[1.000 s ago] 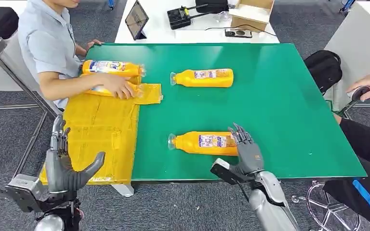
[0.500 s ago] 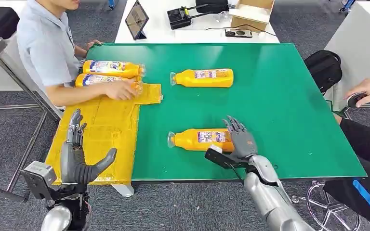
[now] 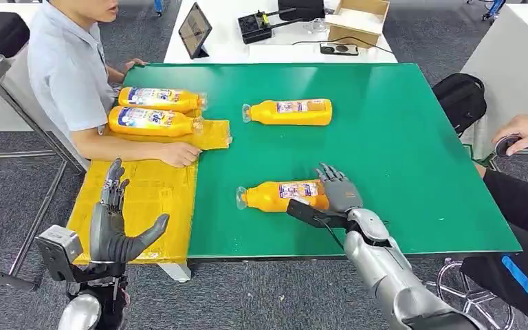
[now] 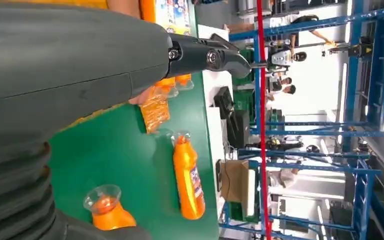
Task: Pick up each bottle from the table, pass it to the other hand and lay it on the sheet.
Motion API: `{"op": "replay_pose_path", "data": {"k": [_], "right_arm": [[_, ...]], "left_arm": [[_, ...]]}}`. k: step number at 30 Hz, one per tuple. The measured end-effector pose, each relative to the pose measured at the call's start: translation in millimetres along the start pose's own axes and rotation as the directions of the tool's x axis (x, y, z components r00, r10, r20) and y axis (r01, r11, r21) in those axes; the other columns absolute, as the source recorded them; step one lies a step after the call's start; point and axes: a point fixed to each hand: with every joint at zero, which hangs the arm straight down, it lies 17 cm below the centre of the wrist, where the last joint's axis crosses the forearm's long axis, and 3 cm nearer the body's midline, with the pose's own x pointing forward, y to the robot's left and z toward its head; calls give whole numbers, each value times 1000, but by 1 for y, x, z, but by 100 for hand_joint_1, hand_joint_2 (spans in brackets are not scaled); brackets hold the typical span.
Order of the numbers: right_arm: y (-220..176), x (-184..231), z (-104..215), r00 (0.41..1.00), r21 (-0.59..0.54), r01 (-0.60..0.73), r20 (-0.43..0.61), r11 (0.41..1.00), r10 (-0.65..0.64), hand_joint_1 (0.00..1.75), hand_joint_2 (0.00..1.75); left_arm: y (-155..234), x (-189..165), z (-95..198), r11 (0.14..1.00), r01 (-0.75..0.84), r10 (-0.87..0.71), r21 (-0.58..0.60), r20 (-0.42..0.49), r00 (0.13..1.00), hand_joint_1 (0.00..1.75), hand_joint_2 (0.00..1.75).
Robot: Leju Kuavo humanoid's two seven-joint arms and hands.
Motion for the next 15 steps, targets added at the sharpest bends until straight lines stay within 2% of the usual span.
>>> {"op": "replay_pose_path", "data": {"k": [1, 10, 15], "right_arm": [[2, 1, -1, 1000, 11, 3, 1, 1000, -3, 152, 175], [2, 8, -6, 998, 54, 50, 27, 997, -52, 148, 175], [4, 14, -6, 994, 77, 94, 43, 993, -98, 159, 175]], "left_arm": [[0, 0, 0, 1000, 0, 0, -2, -1, 1000, 0, 175], [0, 0, 1, 1000, 0, 0, -8, -1, 1000, 0, 175], [0, -1, 1, 1000, 0, 0, -8, -3, 1000, 0, 175]]}}
